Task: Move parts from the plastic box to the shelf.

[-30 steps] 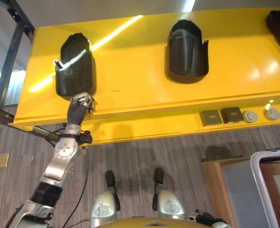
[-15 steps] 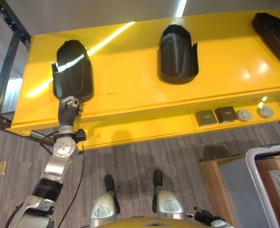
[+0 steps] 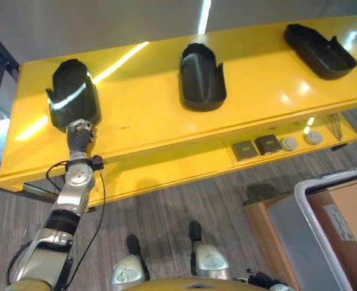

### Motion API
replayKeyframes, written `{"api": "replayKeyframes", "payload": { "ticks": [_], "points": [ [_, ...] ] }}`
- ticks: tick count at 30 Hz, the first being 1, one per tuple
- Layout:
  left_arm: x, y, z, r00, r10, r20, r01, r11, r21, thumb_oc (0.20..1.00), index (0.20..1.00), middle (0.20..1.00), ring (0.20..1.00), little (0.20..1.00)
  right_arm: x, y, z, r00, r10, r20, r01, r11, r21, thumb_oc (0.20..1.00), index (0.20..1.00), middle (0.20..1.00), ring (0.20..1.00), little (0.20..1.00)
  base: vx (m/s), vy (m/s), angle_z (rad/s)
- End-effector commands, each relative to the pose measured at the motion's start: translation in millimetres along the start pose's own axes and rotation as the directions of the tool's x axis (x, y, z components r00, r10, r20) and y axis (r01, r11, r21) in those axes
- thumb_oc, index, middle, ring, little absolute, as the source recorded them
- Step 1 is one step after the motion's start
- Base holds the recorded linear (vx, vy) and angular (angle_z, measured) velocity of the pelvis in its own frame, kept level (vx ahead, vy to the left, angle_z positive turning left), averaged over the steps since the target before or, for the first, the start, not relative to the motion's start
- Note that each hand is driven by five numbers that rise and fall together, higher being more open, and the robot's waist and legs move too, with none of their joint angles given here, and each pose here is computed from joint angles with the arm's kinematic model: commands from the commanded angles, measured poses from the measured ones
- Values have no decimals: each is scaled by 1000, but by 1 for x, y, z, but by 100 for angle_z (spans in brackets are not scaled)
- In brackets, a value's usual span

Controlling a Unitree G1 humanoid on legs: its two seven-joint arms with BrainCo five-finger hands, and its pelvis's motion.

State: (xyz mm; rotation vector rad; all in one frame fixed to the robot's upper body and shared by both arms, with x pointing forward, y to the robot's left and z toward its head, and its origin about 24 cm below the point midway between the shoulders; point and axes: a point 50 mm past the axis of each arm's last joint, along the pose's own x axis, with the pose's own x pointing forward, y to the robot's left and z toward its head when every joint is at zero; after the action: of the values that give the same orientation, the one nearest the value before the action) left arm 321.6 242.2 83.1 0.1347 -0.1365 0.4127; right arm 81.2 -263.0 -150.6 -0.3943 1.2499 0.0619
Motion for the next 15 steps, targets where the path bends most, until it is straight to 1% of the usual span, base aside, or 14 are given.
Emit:
{"api": "replayKeyframes", "payload": {
  "ticks": [1, 9, 15],
  "points": [
    [18, 3, 22, 996, 17, 90, -18, 1000, 9, 200, 200, 200, 200, 200, -5, -6, -20, 998, 12, -62, -18, 996, -88, 1000, 1000, 1000, 1000, 1000, 0, 0, 0],
    [27, 5, 24, 996, 34, 80, -36, 999, 14, 200, 200, 200, 200, 200, -5, -6, -21, 998, 17, -63, -22, 996, -92, 1000, 1000, 1000, 1000, 1000, -3, -7, -4],
    [23, -5, 36, 984, -65, 167, 66, 998, -5, 200, 200, 200, 200, 200, -4, -3, -20, 998, 16, -54, -21, 996, -87, 1000, 1000, 1000, 1000, 1000, -5, -3, -1]
  ]
}}
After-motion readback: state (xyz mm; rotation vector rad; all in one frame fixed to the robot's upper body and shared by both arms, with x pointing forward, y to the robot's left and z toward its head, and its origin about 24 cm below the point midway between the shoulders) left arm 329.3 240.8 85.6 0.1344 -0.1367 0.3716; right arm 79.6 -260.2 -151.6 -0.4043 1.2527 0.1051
